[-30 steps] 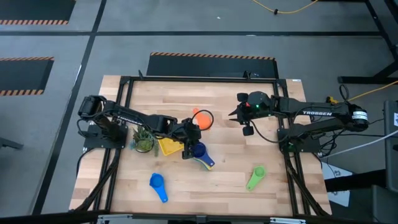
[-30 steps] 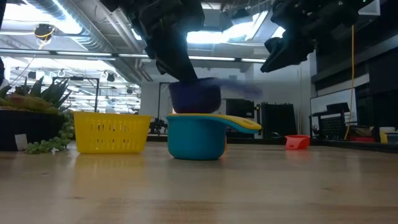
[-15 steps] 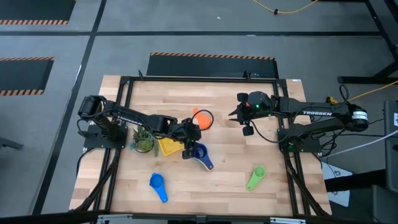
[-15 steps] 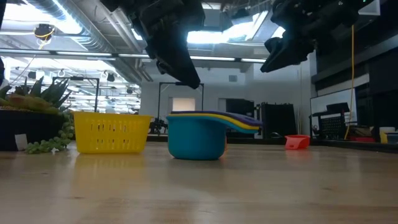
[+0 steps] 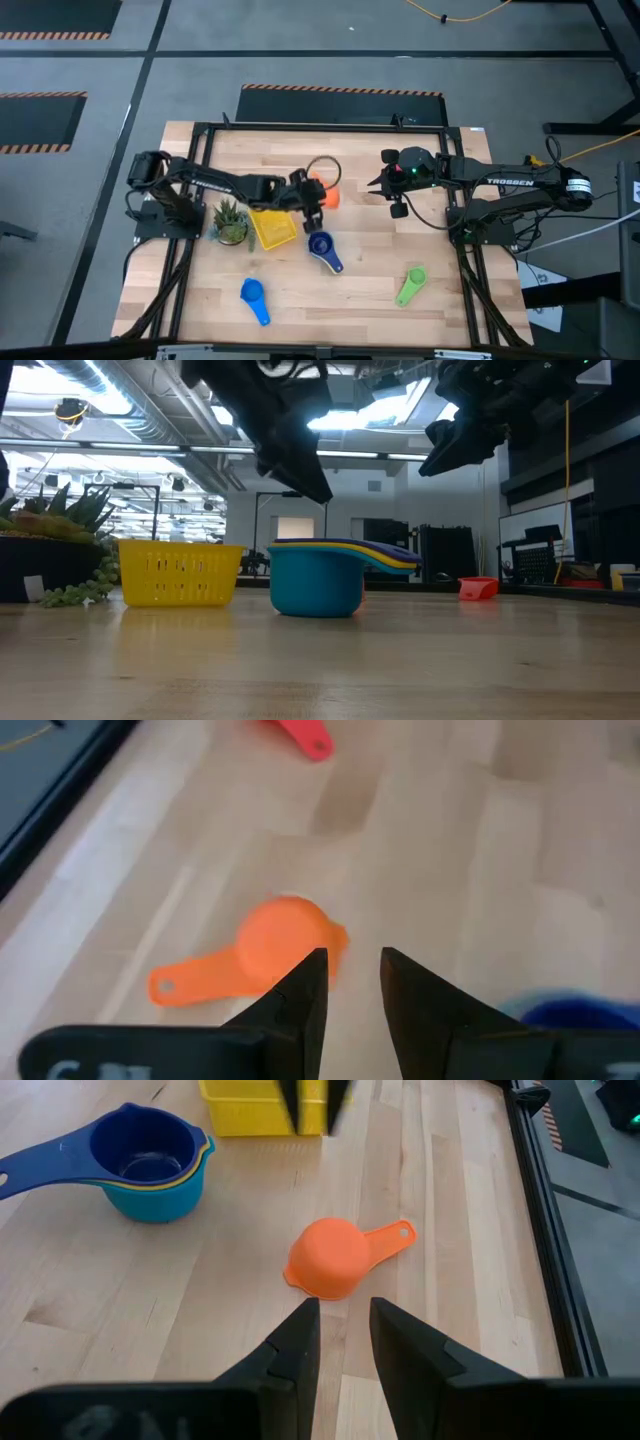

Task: Nest measuring cups in basket
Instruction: Stack the orange measuring cup on top of the dark blue measuring cup

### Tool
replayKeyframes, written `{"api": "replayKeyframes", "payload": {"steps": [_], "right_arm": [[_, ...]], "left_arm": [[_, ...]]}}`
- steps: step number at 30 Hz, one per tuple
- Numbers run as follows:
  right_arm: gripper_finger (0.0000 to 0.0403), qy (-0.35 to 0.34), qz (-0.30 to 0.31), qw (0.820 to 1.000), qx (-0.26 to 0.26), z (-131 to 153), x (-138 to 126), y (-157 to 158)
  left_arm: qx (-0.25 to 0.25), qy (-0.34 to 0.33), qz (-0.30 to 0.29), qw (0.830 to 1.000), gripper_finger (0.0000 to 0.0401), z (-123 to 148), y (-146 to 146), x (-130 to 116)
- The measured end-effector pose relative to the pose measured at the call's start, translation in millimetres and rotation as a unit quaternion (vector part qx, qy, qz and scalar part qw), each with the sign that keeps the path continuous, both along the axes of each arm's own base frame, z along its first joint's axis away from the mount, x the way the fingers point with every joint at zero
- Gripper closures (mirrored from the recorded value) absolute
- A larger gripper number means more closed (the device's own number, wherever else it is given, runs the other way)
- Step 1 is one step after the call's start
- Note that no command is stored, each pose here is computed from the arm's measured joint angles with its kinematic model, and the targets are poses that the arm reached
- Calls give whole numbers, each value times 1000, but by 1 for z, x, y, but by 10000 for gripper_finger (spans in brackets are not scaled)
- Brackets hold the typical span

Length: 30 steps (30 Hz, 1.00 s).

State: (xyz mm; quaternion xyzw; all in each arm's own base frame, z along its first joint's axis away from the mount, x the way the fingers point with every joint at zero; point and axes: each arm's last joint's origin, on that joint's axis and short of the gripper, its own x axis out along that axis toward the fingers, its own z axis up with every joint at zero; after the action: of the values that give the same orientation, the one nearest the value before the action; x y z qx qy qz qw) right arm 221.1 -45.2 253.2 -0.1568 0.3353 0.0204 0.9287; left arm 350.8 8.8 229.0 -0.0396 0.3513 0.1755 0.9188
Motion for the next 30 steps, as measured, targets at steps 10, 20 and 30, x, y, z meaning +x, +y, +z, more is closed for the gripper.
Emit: {"api": "replayKeyframes", "payload": {"steps": [10,20,30], "right_arm": [[307,0,0,1000,0,0,0,0],[307,0,0,1000,0,0,0,0],[307,0,0,1000,0,0,0,0]], "left_arm": [[-99,-24,36,994,314,1,92,-12],[-210,-45,71,974,318,-10,154,-35],[-269,-2,107,957,324,-57,173,-30]]}}
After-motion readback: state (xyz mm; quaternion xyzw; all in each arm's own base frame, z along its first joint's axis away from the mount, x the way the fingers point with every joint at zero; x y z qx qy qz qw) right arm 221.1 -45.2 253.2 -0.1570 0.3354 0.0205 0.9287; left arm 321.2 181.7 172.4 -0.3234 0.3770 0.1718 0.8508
